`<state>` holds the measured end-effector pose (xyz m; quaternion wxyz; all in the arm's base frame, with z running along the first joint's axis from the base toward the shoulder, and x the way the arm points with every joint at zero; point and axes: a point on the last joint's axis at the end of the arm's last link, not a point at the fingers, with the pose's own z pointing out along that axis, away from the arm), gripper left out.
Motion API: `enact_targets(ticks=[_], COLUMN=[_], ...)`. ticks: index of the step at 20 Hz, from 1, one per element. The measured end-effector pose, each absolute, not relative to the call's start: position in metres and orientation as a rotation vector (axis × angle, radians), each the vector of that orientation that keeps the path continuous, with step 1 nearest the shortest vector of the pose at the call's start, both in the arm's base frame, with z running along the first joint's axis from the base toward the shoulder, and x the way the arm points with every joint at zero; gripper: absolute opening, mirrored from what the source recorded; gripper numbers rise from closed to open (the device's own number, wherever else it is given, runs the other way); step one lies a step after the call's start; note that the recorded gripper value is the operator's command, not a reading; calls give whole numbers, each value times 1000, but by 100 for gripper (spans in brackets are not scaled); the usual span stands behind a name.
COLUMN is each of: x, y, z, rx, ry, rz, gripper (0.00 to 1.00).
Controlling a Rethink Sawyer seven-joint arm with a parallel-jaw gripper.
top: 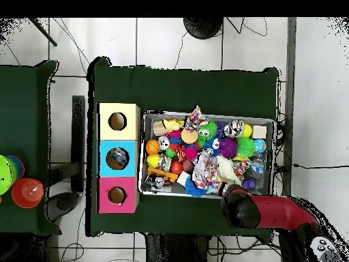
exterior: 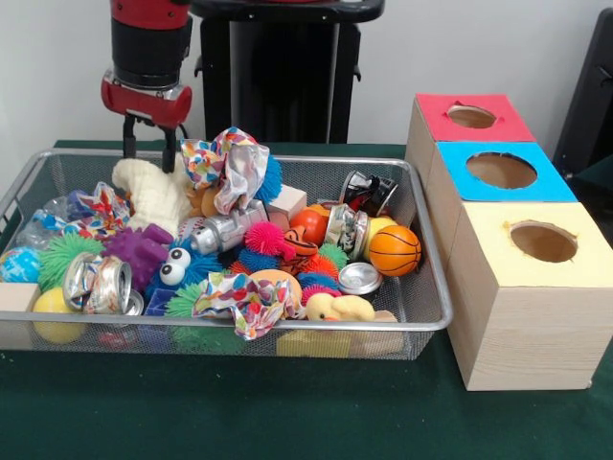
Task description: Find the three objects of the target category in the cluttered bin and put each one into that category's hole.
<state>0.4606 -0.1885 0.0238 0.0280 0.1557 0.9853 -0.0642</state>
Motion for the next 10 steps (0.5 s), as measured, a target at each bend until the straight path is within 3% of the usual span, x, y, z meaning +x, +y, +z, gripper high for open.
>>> enact_targets(ticks=[10], x=[424], y=[-214], z=[8], rx=[616], ry=[2982], rz=[-115], gripper=[100])
